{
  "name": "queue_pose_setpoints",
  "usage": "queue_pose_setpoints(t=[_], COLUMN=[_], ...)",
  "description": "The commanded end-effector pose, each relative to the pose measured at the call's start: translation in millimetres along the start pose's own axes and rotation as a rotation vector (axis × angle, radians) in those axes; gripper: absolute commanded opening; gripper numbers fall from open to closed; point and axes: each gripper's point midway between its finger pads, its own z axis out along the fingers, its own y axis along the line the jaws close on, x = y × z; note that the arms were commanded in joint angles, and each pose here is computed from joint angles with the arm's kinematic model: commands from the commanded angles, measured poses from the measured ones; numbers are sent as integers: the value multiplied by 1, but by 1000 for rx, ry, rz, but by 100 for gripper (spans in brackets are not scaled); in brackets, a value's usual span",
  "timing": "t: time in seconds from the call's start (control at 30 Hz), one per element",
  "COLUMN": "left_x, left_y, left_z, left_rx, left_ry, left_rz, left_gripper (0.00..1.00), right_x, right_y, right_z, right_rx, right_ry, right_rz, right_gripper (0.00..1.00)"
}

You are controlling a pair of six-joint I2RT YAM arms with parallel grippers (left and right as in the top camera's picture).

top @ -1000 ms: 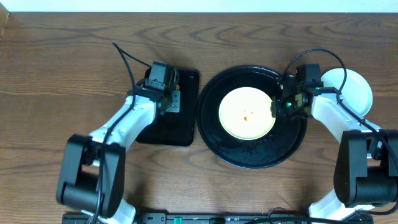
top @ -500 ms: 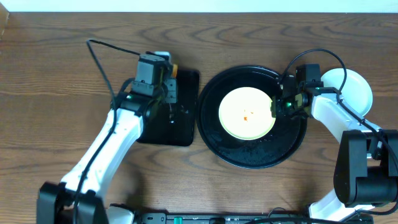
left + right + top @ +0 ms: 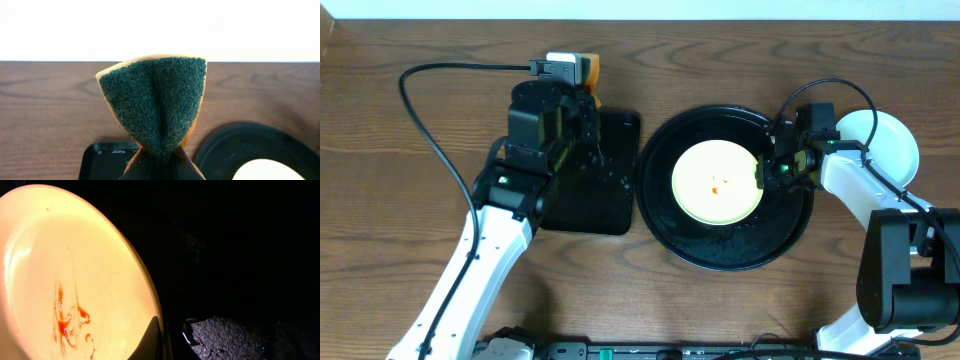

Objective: Clean dirty plates on tray and stack at the side

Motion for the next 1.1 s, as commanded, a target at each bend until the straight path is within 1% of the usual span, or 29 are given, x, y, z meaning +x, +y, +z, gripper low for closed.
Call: queue_pose_setpoints(t=[0.0, 0.33, 0.63, 1.07], left_x=[-17, -41, -72, -77], left_y=[-1, -5, -11, -12], left_z=[-13, -30, -47, -52], left_rx=[1, 13, 26, 25], left_ry=[-61, -152, -278, -301], left_rz=[25, 87, 131, 157], left_gripper=[7, 7, 8, 7], right_x=[-4, -3, -2, -2], right_y=[3, 3, 3, 3], right_z=[-2, -2, -2, -2], right_rx=[1, 1, 1, 1], right_ry=[-10, -8, -5, -5], right_rz=[-23, -22, -21, -21], right_gripper=[1, 1, 1, 1])
